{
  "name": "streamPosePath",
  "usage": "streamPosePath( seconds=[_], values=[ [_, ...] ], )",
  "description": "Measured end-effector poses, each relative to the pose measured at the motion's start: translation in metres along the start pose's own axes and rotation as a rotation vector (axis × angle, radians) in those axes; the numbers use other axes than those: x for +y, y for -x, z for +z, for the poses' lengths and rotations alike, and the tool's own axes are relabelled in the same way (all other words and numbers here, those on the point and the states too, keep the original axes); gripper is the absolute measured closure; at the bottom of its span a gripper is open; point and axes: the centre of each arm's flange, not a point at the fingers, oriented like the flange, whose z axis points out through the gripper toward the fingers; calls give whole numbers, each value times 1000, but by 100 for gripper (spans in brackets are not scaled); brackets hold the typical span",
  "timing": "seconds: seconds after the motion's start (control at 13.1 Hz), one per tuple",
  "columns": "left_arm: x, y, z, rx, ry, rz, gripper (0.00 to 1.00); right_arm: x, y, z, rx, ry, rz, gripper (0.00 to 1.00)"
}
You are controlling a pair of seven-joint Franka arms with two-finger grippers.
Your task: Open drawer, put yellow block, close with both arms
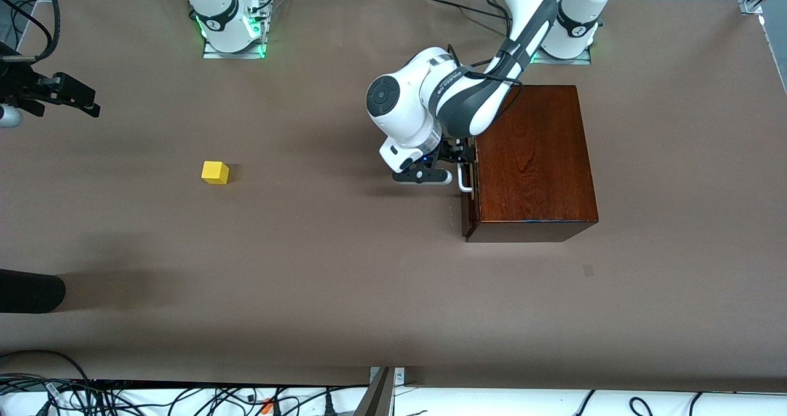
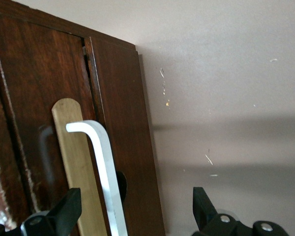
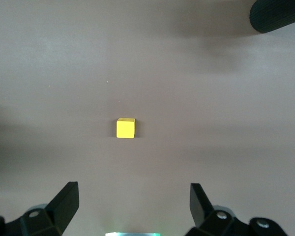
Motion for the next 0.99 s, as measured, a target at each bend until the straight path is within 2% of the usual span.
streamPosePath(
  seconds=[0.99],
  values=[
    [12, 0, 32, 6, 12, -2, 0, 0, 0, -3, 6, 0, 0, 0]
  ],
)
